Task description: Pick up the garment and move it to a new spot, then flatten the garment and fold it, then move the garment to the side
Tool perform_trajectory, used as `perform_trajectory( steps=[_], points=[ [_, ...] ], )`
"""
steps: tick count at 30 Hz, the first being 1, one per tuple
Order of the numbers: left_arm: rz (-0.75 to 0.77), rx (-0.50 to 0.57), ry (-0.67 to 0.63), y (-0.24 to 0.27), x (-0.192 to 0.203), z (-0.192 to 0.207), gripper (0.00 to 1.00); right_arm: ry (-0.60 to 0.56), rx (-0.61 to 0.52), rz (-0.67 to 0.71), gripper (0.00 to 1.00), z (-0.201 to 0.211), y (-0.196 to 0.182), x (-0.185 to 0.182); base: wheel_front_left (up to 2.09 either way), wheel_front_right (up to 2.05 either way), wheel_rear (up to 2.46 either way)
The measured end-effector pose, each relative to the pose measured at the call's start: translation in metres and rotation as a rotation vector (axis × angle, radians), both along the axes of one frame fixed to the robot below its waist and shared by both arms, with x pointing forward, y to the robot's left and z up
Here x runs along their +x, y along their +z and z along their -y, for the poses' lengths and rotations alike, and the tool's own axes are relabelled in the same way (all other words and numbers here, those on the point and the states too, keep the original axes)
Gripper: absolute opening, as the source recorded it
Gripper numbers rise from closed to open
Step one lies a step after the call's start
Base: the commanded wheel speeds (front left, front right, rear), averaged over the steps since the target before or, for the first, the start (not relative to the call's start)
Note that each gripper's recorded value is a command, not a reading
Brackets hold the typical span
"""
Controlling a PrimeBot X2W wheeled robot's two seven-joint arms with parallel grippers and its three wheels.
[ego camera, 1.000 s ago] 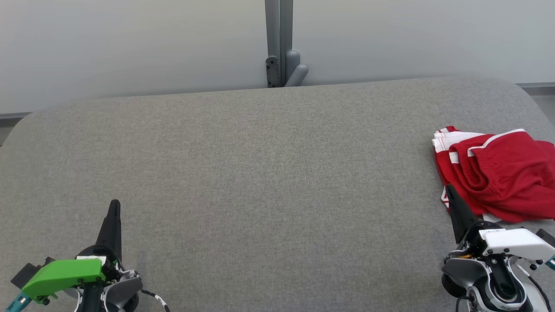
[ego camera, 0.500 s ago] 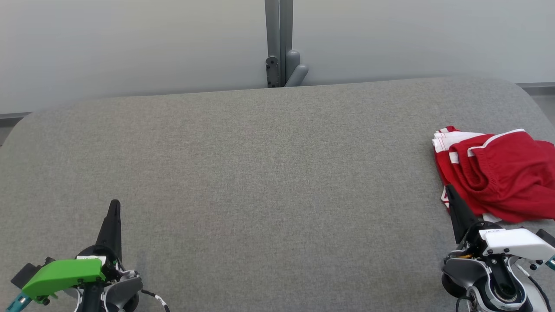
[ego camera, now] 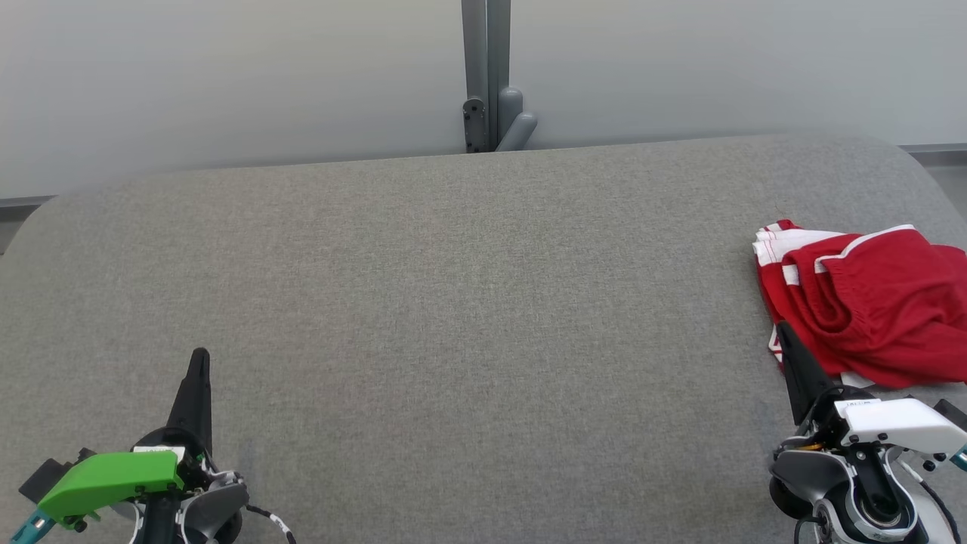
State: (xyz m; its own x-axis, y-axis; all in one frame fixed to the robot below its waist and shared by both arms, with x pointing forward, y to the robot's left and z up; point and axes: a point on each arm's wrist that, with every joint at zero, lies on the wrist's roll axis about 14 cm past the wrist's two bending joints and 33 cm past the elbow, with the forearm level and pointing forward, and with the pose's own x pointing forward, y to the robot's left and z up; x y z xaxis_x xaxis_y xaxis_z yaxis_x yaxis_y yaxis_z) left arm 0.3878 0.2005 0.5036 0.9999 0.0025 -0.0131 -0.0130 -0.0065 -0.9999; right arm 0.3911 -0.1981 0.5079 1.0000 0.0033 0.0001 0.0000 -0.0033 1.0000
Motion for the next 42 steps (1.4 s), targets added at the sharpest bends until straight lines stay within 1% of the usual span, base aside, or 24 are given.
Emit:
perform_trajectory(
  steps=[42],
  points=[
    [0.000,0.000,0.000,0.0001,0.0000,0.0000,0.00,0.000,0.000,0.000,0.00,0.0000,-0.0001,0.0000,0.00,0.00,0.00]
  ],
)
